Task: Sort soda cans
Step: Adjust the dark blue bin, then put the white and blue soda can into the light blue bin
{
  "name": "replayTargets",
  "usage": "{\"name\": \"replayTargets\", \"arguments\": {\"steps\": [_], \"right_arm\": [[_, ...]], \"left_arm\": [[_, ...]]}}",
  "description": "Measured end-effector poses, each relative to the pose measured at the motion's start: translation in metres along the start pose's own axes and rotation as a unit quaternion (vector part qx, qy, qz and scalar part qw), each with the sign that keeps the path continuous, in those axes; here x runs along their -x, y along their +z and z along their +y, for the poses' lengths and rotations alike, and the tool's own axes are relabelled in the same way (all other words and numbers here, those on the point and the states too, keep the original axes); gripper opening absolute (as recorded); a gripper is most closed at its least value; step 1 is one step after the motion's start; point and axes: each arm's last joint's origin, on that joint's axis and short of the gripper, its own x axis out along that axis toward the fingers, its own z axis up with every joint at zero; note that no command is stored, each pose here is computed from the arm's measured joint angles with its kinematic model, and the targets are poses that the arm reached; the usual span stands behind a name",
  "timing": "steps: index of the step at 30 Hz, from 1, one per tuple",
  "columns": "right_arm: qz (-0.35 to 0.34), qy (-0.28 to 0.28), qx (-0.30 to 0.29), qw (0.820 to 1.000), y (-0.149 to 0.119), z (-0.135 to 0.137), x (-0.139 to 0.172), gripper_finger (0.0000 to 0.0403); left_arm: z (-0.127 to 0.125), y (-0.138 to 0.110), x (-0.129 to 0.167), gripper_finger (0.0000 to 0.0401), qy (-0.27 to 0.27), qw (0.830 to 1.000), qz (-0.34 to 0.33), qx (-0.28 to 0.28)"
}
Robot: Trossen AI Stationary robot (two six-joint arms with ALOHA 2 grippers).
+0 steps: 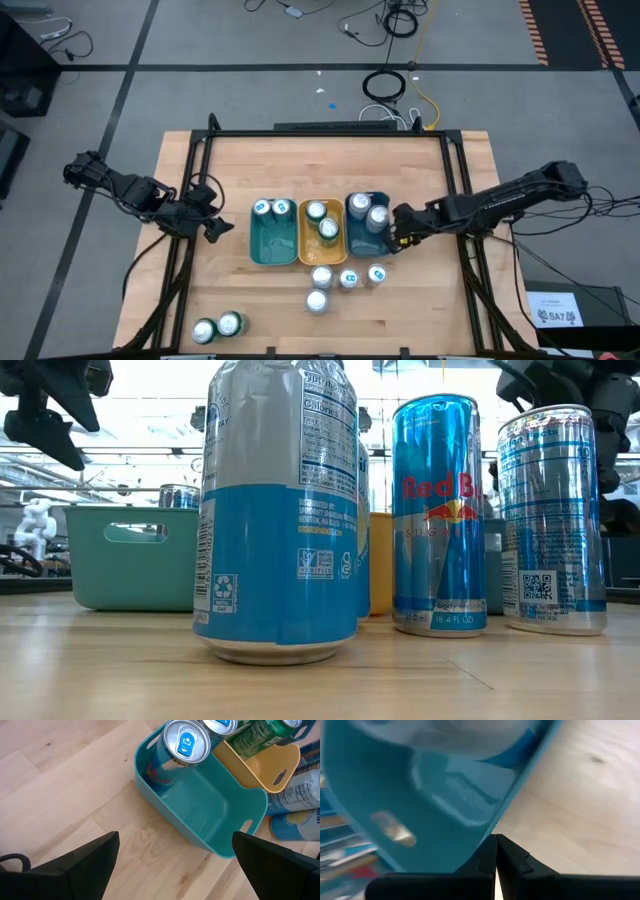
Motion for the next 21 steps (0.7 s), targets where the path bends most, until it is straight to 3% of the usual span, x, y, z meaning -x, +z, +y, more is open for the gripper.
{"name": "replayTargets", "arguments": {"steps": [13,18,21], "right_arm": [[0.01,0.012,-0.007,1.0,-0.013,-0.002,0.015,0.0],[-0.006,0.053,-0.002,0.999,-0.018,0.008,0.041,0.0],[-0.039,0.05,0.023,0.998,-0.02,0.021,0.068,0.0]], "left_arm": [[0.0,0.0,0.0,0.0396,-0.003,1.0,0.009,-0.007],[0.0,-0.001,0.0,0.0396,-0.005,1.0,0.013,-0.015],[0.0,-0.001,0.0,0.0396,-0.005,1.0,0.014,-0.024]]}}
